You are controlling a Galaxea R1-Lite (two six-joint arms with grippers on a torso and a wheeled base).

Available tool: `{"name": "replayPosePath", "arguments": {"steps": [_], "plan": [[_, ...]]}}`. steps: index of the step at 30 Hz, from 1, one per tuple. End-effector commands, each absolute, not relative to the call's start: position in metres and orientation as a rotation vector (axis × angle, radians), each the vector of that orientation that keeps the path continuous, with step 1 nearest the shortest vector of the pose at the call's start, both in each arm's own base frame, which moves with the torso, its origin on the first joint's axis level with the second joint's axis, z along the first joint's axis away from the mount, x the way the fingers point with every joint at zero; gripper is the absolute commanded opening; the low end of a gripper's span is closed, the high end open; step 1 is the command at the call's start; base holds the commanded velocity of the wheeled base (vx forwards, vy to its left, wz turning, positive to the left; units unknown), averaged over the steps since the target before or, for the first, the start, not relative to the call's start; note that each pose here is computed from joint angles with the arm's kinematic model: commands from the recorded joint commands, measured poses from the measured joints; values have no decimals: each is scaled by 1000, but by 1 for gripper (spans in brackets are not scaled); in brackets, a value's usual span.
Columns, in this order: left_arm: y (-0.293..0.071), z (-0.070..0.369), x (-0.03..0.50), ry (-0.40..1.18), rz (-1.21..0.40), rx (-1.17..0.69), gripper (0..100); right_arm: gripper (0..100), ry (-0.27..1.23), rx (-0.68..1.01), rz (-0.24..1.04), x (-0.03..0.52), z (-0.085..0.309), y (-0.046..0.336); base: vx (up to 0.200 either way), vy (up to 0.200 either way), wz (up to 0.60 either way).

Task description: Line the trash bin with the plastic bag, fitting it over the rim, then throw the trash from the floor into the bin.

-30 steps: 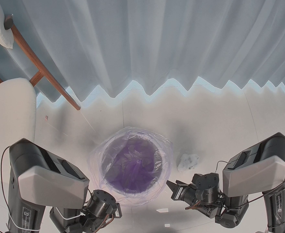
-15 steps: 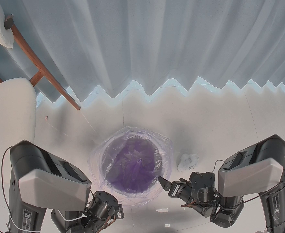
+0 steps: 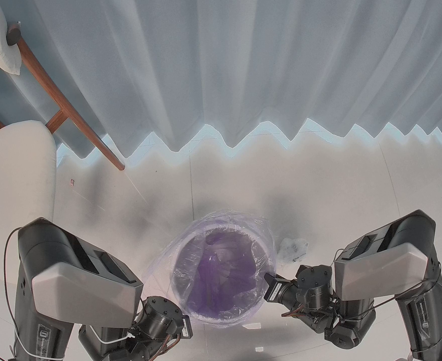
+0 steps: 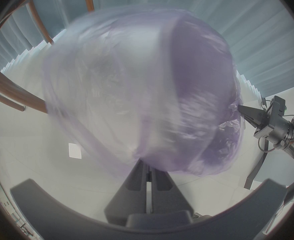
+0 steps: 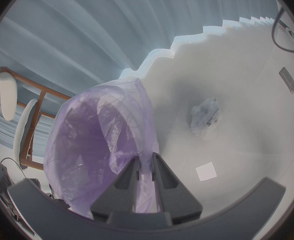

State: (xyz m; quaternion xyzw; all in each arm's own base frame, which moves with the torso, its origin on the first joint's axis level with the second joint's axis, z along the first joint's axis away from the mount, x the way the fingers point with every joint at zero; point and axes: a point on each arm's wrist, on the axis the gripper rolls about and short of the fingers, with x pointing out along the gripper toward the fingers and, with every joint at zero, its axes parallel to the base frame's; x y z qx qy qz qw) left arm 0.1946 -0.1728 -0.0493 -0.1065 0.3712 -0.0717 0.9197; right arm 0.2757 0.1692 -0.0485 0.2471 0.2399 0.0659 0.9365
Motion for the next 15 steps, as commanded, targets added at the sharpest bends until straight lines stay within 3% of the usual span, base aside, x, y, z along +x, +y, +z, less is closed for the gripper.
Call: {"name": "replayPosePath", "arguments": {"steps": [1, 10, 15], "plan": [[-171, -50, 193, 771, -142, -213, 0, 0, 464, 522, 137, 279, -44, 168, 0, 0, 0], [-170, -51, 192, 775, -141, -203, 0, 0, 428, 535, 195, 277, -31, 183, 0, 0, 0], [-167, -64, 198, 784, -150, -97, 0, 0, 419, 534, 228, 275, -29, 193, 0, 0, 0]]}}
